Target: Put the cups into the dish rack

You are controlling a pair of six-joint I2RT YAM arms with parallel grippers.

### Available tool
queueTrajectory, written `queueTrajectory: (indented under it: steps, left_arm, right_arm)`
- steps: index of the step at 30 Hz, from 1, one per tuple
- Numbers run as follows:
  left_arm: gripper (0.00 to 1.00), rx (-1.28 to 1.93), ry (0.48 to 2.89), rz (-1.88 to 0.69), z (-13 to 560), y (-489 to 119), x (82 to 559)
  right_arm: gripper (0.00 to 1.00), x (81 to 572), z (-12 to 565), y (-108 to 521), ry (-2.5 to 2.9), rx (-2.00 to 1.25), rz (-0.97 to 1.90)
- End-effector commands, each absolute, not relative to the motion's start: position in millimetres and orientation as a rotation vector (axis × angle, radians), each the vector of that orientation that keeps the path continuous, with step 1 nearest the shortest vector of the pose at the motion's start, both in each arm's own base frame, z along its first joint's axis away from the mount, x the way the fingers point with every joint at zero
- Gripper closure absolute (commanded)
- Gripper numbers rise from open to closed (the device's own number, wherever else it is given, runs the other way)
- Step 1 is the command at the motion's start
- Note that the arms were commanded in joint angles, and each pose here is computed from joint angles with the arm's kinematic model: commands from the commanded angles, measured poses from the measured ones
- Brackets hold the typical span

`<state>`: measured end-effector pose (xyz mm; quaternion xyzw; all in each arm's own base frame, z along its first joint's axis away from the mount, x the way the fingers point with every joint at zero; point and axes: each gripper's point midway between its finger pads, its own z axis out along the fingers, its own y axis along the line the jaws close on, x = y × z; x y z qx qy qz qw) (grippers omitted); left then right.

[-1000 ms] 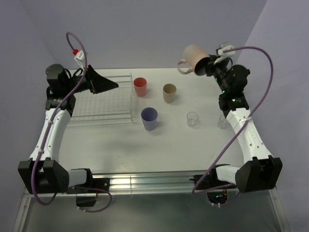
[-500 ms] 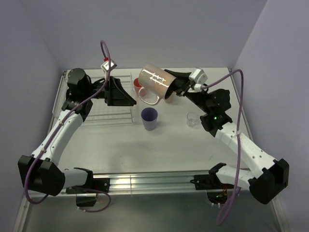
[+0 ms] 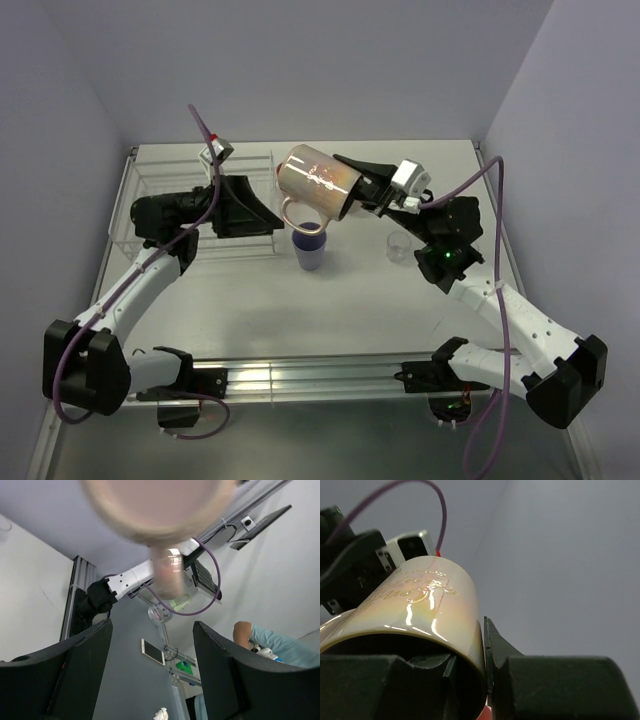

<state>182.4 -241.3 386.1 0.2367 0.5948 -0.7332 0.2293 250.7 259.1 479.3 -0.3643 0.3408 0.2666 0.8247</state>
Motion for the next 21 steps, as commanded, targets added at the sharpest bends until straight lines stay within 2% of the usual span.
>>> queueTrajectory:
  steps: [1, 14, 21]
  left_arm:
    - [0.26, 0.758, 1.451, -1.986, 414.4, -235.8, 155.8]
    - [0.31, 0.726, 1.593, -1.873, 395.9, -248.9, 181.3]
    - [0.31, 0.721, 1.544, -1.894, 408.1, -247.2, 176.1]
  right_arm:
    - [1.00, 228.8, 520.8, 241.2, 0.566, -0.712, 0.510]
    - [1.00, 217.2, 517.3, 258.1, 0.553, -0.755, 0.564]
    - [1.00, 213.6, 507.7, 266.6, 0.551, -0.787, 0.561]
